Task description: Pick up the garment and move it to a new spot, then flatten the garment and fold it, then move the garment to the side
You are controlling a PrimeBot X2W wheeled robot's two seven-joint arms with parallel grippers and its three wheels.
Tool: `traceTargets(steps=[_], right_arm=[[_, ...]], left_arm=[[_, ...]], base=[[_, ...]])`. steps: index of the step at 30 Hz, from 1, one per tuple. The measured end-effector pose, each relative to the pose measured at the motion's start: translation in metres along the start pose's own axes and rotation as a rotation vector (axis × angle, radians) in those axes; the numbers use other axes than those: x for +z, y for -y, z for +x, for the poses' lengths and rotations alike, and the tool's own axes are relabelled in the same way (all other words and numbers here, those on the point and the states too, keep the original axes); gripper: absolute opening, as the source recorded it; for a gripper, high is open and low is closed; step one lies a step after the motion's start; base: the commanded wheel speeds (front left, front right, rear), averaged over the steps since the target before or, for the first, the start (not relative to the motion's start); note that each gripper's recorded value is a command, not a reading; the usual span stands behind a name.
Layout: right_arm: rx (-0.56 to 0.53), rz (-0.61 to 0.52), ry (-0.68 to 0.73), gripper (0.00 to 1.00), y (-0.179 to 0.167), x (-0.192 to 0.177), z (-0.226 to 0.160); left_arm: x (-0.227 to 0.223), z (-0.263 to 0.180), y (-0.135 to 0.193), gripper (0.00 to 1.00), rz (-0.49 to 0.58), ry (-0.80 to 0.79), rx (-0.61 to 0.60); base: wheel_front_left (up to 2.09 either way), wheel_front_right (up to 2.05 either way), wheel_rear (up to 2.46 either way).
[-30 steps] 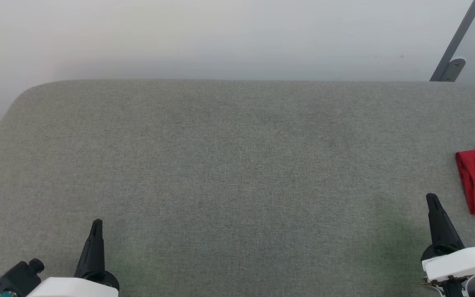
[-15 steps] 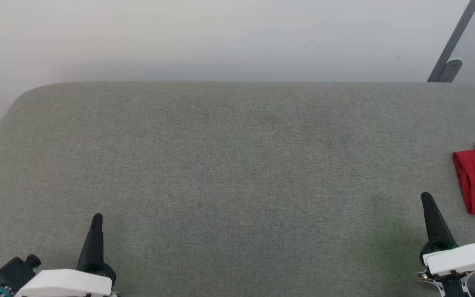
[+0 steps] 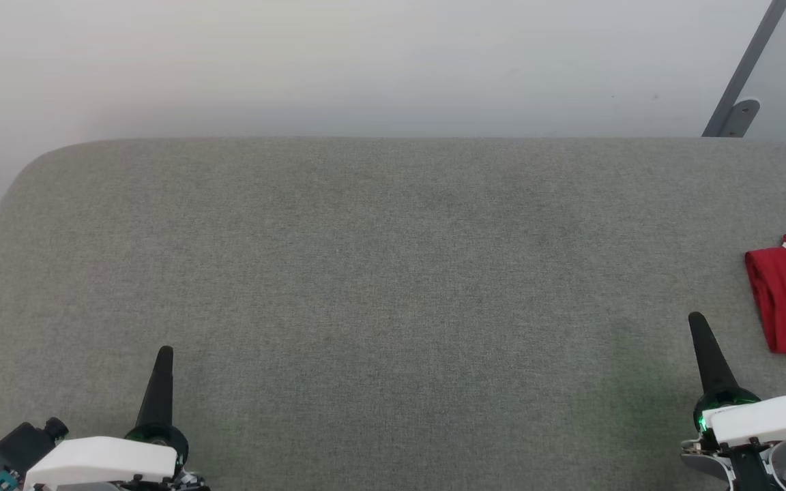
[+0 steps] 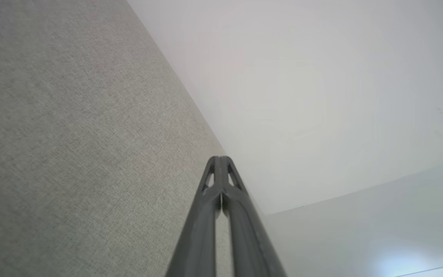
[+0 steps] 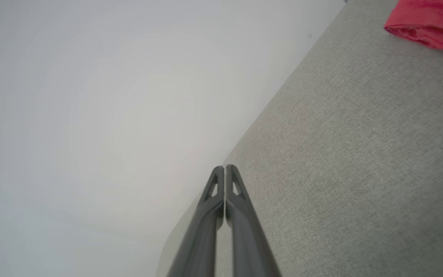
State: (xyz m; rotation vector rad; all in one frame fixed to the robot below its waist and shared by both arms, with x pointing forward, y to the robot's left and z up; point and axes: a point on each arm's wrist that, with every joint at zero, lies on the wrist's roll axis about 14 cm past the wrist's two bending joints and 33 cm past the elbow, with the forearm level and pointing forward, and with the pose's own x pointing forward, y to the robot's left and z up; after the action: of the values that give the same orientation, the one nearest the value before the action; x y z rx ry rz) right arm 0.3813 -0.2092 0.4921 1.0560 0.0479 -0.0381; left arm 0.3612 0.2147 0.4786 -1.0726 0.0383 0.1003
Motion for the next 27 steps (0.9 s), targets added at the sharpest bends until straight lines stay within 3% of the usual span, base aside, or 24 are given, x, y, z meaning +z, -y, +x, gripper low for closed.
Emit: traceTargets(steps=[27], right_arm=[[0.021,0.251,0.003,0.0,-0.008,-0.001,0.004]], left_arm=[[0.0,0.012,0.012,0.0,-0.236,-0.016,-0.028]], base=[[0.0,0.0,0.0]])
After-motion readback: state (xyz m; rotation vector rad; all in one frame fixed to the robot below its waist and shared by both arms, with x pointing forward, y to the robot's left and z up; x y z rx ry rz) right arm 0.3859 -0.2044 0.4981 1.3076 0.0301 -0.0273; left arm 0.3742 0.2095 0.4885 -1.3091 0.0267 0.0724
